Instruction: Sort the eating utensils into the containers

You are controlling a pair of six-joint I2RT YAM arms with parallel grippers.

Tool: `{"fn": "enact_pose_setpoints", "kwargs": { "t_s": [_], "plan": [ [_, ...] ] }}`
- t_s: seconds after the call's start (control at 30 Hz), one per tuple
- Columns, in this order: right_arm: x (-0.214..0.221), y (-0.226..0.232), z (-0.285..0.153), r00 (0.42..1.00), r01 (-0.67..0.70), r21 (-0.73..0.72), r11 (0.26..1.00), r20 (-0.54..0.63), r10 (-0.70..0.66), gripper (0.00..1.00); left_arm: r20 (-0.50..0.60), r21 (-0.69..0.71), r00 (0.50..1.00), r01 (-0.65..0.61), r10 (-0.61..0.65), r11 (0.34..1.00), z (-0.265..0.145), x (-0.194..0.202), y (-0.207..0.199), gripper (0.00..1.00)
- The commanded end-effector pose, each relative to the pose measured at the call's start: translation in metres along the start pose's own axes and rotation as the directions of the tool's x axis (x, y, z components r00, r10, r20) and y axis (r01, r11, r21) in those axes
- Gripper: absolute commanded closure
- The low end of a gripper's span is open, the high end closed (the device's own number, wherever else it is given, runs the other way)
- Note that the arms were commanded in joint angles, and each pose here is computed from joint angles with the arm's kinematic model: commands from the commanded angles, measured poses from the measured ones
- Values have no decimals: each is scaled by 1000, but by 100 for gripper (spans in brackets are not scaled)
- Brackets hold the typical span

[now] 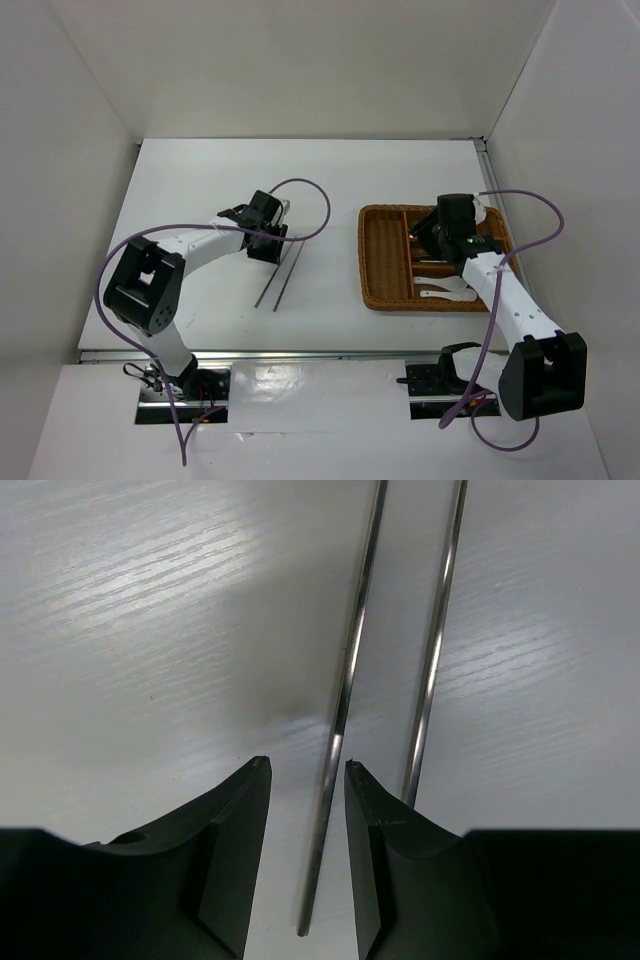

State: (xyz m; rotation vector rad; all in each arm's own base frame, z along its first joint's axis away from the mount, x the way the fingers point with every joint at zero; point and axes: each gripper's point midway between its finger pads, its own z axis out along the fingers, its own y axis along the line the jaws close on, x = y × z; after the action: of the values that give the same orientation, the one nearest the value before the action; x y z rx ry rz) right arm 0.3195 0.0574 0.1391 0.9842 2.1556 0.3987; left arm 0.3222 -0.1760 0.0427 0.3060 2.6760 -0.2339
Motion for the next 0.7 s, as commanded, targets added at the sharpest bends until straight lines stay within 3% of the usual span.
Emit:
{"fn": "enact_pose_setpoints", "kwargs": {
  "t_s": [0.0,0.33,0.67],
  "plan": [
    [-16,19,-3,999,17,-60,998,48,-14,46,-30,-35,999,-37,36,999,8,8,3,51],
    [-17,13,-5,998,25,-47,999,64,-22,44,-59,-52,996,-66,63,996,18,20,-4,51],
    [-20,13,-7,997,34,-40,999,71,-31,44,-153,-99,986,-78,62,992,35,40,3,64]
  ]
}}
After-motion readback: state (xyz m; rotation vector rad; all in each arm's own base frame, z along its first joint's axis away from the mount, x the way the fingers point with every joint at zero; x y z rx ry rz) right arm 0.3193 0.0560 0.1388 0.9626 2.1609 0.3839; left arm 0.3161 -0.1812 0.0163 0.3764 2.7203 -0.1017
